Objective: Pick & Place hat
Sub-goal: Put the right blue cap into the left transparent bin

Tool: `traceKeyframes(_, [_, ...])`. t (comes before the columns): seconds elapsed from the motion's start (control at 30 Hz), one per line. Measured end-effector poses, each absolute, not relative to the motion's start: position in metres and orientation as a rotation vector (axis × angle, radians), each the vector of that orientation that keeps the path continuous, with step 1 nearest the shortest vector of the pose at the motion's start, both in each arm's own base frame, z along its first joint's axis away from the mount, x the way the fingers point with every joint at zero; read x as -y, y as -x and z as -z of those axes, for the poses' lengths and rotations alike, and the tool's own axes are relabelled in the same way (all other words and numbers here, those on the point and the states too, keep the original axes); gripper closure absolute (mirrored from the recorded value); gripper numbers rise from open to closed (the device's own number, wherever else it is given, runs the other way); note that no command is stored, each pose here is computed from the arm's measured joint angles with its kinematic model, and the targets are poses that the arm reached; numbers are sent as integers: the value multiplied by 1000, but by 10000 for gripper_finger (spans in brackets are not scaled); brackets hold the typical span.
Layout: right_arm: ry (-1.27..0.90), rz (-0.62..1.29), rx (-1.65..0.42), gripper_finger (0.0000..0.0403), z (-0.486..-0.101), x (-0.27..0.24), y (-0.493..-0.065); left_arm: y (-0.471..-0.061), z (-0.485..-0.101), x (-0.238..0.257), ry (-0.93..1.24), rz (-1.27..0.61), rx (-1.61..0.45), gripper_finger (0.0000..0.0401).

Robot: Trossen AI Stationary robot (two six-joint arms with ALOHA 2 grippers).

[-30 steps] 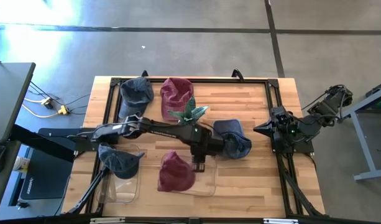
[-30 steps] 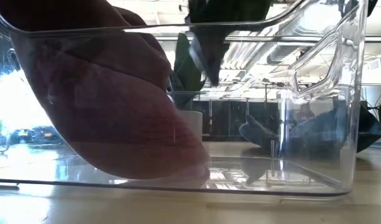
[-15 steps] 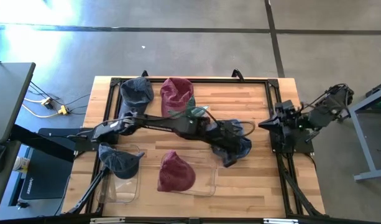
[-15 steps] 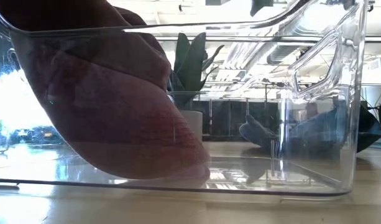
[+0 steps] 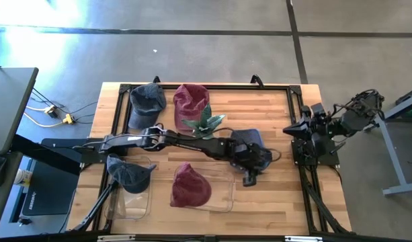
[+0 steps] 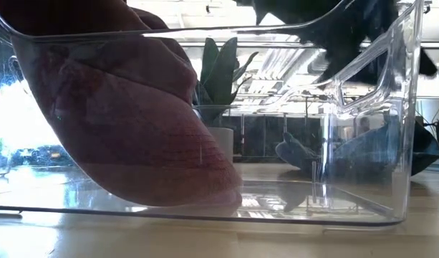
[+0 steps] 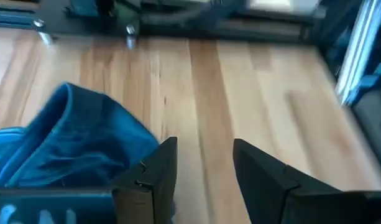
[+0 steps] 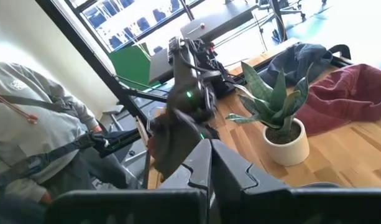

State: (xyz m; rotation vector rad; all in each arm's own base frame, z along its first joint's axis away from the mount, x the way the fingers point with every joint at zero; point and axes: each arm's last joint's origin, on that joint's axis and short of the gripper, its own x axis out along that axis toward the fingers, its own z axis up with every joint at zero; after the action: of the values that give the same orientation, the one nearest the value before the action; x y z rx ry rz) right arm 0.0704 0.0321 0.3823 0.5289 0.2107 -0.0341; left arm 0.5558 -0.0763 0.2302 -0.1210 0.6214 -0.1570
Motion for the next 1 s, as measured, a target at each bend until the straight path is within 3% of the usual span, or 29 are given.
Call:
traceKeyframes(0.33, [-549, 55, -203, 396, -382, -32, -70, -553, -228, 79, -181, 105, -640, 169])
traceKeyframes(0.47, [-549, 82, -190, 396, -382, -31, -70, -554, -225, 78, -245, 122, -640, 170])
traceKeyframes(0.67, [-557, 110, -176, 396, -382, -30, -70, -563, -186, 81, -259, 176, -685, 180])
traceKeyframes(1.0, [-565, 114, -174, 396, -383, -30, -70, -560, -179, 79, -308, 161, -738, 201])
